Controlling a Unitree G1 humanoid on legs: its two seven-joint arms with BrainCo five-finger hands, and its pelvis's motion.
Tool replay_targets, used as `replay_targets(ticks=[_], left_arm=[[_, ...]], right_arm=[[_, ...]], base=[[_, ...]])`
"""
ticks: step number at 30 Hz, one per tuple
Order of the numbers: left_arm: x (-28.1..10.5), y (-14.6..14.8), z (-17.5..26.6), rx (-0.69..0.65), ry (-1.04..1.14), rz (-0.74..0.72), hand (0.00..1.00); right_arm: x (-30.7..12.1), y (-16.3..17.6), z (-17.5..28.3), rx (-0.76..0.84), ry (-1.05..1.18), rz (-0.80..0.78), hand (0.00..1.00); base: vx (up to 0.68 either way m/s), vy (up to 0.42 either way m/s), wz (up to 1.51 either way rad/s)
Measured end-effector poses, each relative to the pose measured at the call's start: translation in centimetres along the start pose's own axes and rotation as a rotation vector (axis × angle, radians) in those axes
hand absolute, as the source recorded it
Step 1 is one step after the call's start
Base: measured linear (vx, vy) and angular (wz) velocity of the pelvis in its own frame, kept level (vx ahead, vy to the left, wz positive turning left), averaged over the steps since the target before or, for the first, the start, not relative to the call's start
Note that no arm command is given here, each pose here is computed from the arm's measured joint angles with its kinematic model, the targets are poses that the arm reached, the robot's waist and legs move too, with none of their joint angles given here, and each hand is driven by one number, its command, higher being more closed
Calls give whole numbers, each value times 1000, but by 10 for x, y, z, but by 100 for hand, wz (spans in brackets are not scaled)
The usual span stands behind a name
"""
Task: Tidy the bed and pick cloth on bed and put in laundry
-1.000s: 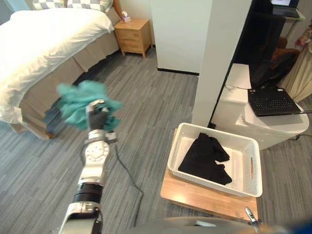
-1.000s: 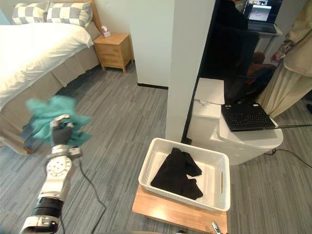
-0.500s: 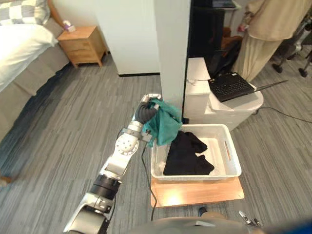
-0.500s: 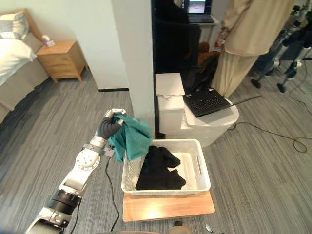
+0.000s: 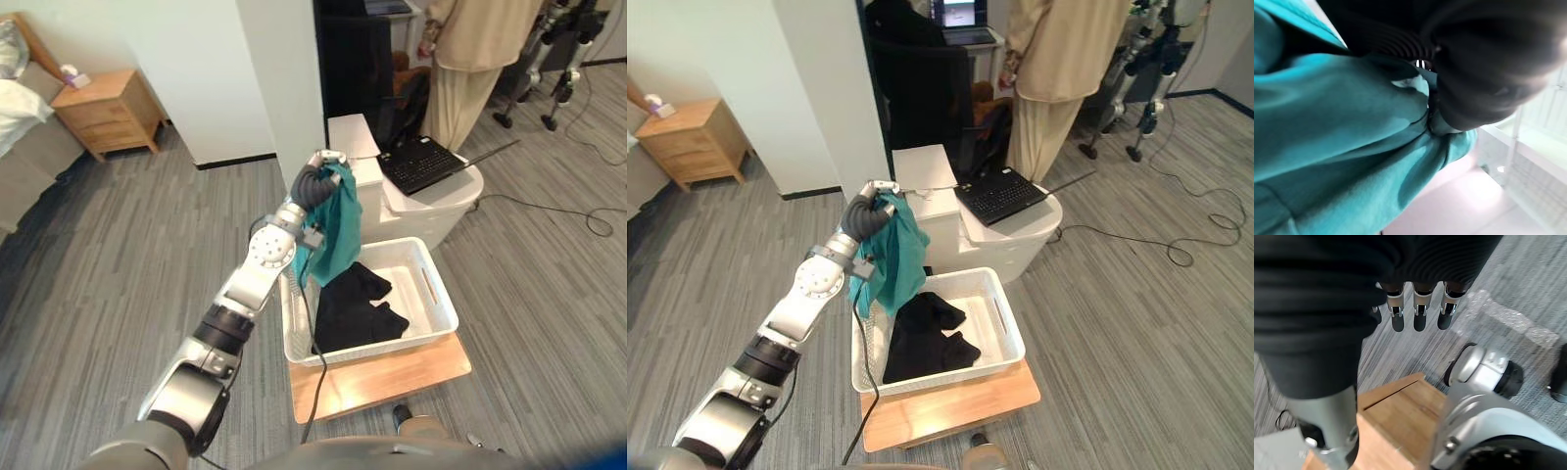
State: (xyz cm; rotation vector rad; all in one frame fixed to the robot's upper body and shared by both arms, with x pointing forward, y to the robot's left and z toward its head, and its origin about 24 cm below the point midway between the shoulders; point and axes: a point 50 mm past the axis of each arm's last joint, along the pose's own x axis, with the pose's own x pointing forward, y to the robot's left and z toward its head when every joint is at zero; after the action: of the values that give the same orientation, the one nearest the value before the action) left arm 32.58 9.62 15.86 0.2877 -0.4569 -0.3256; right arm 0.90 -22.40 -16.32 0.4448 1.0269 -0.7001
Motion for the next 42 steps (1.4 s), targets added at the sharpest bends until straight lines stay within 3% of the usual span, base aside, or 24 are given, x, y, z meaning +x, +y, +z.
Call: replay_targets(ticks=[11, 19, 25, 37, 42], left_arm=[[40, 2, 45, -63, -96, 12, 100], [39, -14, 34, -162, 11, -49, 100], [0, -34, -15, -249, 205, -26, 100], [-32, -11, -62, 115, 362, 152, 100], [-11, 21, -70, 319, 396, 256, 100]], right_arm=[[-2, -2, -3, -5, -4, 14, 0], [-1, 2, -3, -30, -2, 24, 0], [-2, -2, -5, -80, 11, 14, 0], [1, 9, 7, -189, 14, 84, 0], [12, 54, 46, -198, -87, 227, 0]], base=[[-89, -55, -13], [-132, -66, -5], [-69, -59, 0], [-7, -29, 7], [-40, -32, -6]])
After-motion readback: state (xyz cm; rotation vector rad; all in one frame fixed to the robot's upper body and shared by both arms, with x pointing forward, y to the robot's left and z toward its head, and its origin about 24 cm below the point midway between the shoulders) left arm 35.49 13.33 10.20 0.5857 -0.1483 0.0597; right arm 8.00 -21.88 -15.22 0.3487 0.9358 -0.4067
